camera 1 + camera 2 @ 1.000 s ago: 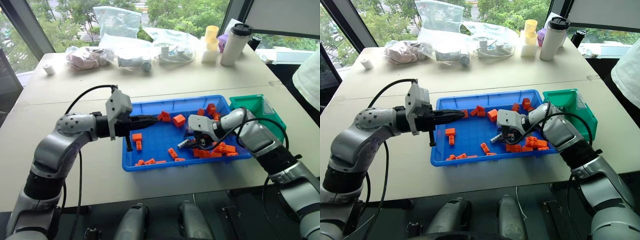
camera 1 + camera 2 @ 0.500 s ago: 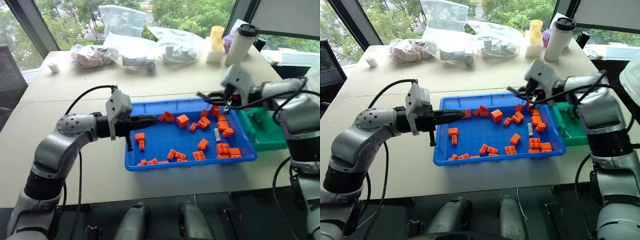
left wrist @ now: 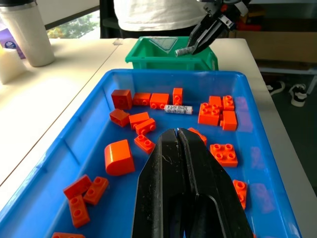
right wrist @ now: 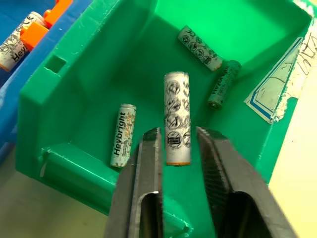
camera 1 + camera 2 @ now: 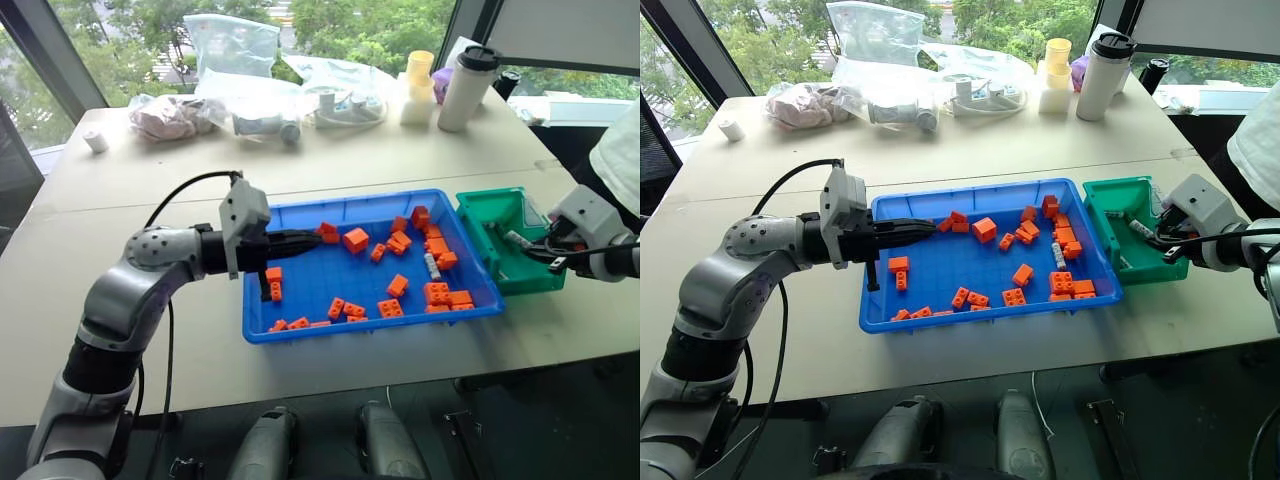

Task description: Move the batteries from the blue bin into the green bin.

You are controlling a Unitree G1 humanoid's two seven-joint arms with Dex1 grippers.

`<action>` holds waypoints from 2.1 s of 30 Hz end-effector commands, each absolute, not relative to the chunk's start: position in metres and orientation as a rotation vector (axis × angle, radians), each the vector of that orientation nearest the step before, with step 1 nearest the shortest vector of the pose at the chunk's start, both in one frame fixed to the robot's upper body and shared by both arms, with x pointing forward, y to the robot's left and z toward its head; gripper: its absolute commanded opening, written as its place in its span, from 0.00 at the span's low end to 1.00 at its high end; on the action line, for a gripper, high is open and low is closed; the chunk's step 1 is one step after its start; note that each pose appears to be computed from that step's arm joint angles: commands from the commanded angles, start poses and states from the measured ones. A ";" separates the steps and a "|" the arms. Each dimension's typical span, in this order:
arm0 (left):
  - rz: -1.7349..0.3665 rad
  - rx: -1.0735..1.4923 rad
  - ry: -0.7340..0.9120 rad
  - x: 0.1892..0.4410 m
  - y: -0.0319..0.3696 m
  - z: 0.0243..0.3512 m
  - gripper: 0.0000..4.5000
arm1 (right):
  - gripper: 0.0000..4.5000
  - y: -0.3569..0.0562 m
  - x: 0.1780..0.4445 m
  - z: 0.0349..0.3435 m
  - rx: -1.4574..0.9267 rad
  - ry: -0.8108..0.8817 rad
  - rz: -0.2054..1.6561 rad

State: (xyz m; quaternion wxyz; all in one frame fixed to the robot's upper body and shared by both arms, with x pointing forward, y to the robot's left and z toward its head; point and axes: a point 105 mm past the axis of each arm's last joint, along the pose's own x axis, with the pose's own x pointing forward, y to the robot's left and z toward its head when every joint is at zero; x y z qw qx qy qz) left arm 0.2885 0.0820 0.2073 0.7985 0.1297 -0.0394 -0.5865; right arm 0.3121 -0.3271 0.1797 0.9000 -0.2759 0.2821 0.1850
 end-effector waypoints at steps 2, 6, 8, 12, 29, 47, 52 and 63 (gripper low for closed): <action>-1.267 0.306 -0.122 0.286 0.080 0.215 0.00 | 0.77 -0.315 0.321 0.218 -0.609 0.443 0.371; -1.262 0.309 -0.119 0.286 0.081 0.214 0.00 | 0.99 -0.277 0.325 0.237 -0.554 0.357 0.471; -1.260 0.309 -0.119 0.286 0.082 0.215 0.00 | 0.99 -0.252 0.325 0.239 -0.511 0.333 0.532; -1.254 0.313 -0.118 0.285 0.083 0.215 0.00 | 0.99 -0.195 0.314 0.217 -0.465 0.359 0.711; -1.241 0.307 -0.110 0.286 0.085 0.212 0.00 | 0.99 -0.181 0.317 0.156 -0.399 0.599 0.603; -1.242 0.305 -0.114 0.285 0.081 0.209 0.00 | 0.99 -0.195 0.314 0.159 -0.293 0.750 0.440; -1.245 0.304 -0.117 0.286 0.080 0.209 0.00 | 0.99 -0.194 0.310 0.148 -0.351 0.797 0.478; -1.246 0.306 -0.123 0.285 0.079 0.208 0.00 | 0.99 -0.197 0.315 0.134 -0.245 0.860 0.440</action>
